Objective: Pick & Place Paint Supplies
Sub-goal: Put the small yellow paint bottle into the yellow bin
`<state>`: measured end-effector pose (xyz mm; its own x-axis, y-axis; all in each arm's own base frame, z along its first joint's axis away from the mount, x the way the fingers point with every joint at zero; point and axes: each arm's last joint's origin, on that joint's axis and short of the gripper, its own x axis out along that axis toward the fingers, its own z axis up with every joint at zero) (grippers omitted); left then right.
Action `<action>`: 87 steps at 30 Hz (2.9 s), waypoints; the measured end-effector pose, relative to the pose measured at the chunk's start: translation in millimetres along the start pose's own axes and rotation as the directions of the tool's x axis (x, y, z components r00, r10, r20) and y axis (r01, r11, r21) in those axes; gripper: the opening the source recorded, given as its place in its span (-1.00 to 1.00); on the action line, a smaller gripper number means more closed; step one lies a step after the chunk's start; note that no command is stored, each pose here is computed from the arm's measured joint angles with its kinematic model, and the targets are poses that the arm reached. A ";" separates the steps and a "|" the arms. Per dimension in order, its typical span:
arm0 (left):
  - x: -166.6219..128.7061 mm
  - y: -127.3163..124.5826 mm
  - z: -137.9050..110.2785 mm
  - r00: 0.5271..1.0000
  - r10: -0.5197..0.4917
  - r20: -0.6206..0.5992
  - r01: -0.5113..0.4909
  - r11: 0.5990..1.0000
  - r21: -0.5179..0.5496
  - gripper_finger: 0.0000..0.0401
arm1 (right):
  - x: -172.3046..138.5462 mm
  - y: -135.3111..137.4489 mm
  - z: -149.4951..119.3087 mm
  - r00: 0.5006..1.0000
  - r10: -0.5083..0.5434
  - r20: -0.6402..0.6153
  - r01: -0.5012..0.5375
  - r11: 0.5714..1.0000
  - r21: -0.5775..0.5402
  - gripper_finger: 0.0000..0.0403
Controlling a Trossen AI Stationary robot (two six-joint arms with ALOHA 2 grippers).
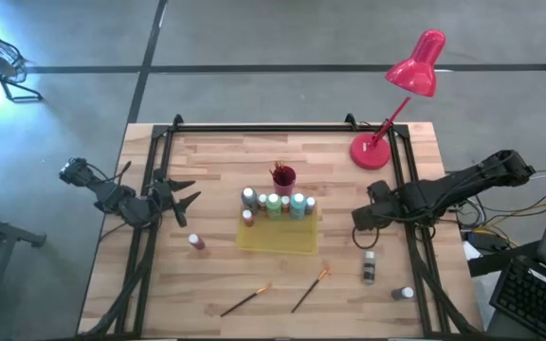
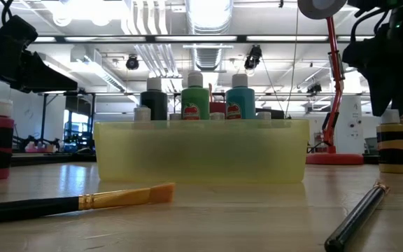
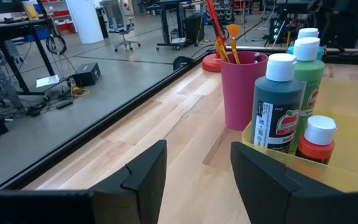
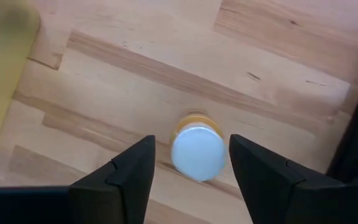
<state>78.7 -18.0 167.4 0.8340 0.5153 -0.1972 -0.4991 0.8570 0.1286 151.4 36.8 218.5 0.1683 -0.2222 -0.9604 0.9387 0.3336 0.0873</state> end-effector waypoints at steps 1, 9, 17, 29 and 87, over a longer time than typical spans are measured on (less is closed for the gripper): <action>0.0 0.0 -0.1 1.000 0.000 0.000 0.000 1.000 0.001 -0.08 | 1.0 0.7 -0.2 1.000 0.009 0.001 -0.009 1.000 0.002 -0.01; 0.0 0.0 -0.1 1.000 0.000 0.000 0.000 1.000 0.001 -0.08 | 11.1 -0.7 -3.1 1.000 0.016 0.000 -0.016 1.000 -0.003 0.00; 0.0 0.0 0.0 1.000 0.000 0.000 0.000 1.000 0.000 -0.08 | 11.8 -1.7 -3.2 1.000 0.005 0.005 -0.005 1.000 -0.007 -0.14; 0.0 0.0 0.0 1.000 0.000 0.000 0.000 1.000 0.001 -0.08 | 9.7 -1.5 -2.9 1.000 0.003 -0.002 -0.003 0.999 -0.039 -0.45; 0.1 0.0 -0.1 1.000 0.000 -0.001 0.000 1.000 0.001 -0.08 | 6.7 168.4 28.3 0.989 0.141 0.051 -0.102 0.882 -0.460 -0.45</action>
<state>78.7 -18.0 167.3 0.8337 0.5155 -0.1977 -0.4990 0.8568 0.1297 319.2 65.6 234.2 0.3141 -0.2196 -0.9237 0.6721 0.7386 0.0529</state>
